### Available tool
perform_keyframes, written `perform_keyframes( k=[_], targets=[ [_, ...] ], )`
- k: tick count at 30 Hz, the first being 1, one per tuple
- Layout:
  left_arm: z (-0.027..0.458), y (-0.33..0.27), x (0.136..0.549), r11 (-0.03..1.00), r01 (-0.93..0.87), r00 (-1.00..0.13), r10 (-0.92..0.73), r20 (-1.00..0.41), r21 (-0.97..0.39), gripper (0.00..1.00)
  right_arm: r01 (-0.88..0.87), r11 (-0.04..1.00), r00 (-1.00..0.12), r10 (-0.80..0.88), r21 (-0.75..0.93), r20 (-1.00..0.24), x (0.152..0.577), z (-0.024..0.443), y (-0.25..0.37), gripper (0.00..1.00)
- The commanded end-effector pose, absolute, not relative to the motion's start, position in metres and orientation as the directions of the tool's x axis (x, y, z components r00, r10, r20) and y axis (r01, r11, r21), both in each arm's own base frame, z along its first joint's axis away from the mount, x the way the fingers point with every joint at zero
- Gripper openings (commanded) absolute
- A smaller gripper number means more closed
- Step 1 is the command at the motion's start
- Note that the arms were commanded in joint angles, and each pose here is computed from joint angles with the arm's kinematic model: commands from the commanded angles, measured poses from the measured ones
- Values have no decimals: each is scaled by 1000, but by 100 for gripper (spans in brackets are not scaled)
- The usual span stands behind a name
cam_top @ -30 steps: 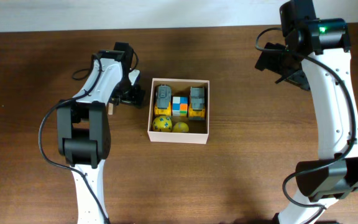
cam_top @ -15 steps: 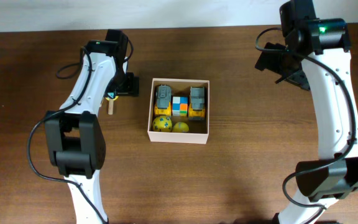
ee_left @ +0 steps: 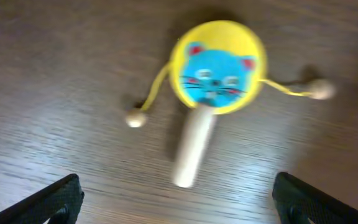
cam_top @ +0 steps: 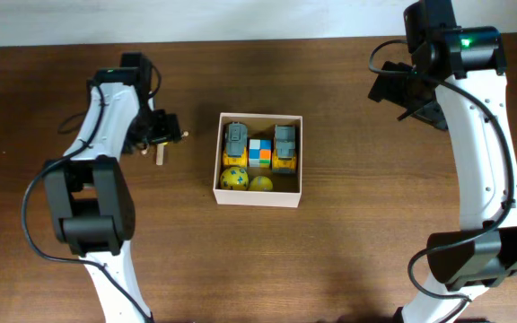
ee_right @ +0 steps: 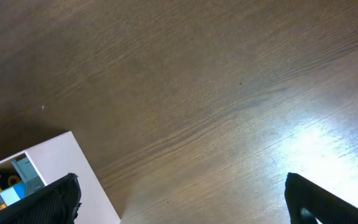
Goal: Pack container
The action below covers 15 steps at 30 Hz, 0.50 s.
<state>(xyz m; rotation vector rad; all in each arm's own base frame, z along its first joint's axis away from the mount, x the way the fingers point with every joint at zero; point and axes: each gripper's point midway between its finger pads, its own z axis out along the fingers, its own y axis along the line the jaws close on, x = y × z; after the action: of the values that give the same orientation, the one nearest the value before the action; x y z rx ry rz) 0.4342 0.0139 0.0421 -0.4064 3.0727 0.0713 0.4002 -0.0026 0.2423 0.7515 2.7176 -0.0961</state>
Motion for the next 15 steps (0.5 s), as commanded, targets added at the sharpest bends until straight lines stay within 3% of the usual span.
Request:
perform_keyframes(
  k=[1,11,15],
  targets=[
    [39,9,430,976,-219,-975,-219,-42,8,99,526,850,-797,505,30,-332,400,247,-5,99],
    [13,6,424,985,-170,-985,-170,-42,8,91,526,850,-797,505,30,-332,400,247,-5,99],
    [4,7,422,986,-168,-985,-168,-43,8,77,526,850,-797,505,30,-332,400,247,-5,99]
  ],
)
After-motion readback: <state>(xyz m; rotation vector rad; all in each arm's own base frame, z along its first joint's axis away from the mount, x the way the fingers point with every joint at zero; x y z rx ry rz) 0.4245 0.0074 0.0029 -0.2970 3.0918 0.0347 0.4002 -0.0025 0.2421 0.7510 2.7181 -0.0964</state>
